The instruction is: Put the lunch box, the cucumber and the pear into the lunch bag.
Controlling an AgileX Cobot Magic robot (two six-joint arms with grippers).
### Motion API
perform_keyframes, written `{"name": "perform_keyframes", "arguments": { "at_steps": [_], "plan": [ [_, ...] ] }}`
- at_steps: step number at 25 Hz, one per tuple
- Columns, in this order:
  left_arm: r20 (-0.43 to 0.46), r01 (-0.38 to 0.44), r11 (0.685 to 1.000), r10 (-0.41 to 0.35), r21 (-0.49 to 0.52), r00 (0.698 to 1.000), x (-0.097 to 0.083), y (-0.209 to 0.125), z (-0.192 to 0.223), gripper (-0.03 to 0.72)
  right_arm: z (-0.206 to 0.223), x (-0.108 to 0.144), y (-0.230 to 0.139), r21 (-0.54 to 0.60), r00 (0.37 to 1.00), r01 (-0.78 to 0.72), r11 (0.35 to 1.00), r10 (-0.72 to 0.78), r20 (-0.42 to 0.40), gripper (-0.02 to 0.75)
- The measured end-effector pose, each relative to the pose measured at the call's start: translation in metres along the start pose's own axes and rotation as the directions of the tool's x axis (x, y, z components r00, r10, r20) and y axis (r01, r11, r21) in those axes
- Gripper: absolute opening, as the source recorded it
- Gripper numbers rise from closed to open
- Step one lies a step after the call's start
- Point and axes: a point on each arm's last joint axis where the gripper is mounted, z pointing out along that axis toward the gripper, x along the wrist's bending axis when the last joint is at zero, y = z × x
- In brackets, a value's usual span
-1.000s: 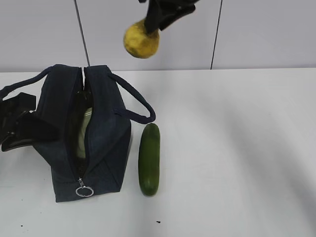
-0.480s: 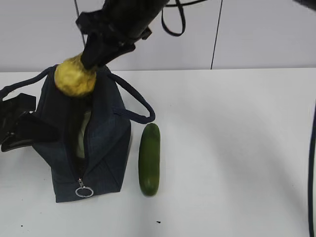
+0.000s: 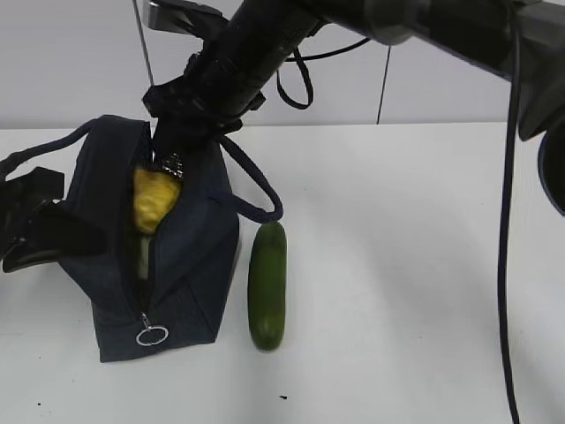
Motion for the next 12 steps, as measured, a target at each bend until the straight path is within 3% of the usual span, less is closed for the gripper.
{"name": "perform_keyframes", "arguments": {
  "at_steps": [8,12],
  "plan": [
    [0.003,0.000,1.000,0.000,0.003,1.000,0.000,0.000,0.000,-0.019,-0.007,-0.002,0.001,0.008,1.000,-0.004,1.000,0.004,0.011,0.409],
    [0.004,0.000,1.000,0.000,0.005,1.000,0.000,0.000,0.000,-0.019,-0.039,-0.002,0.007,0.032,0.989,0.034,0.999,-0.038,0.140,0.409]
  ]
}}
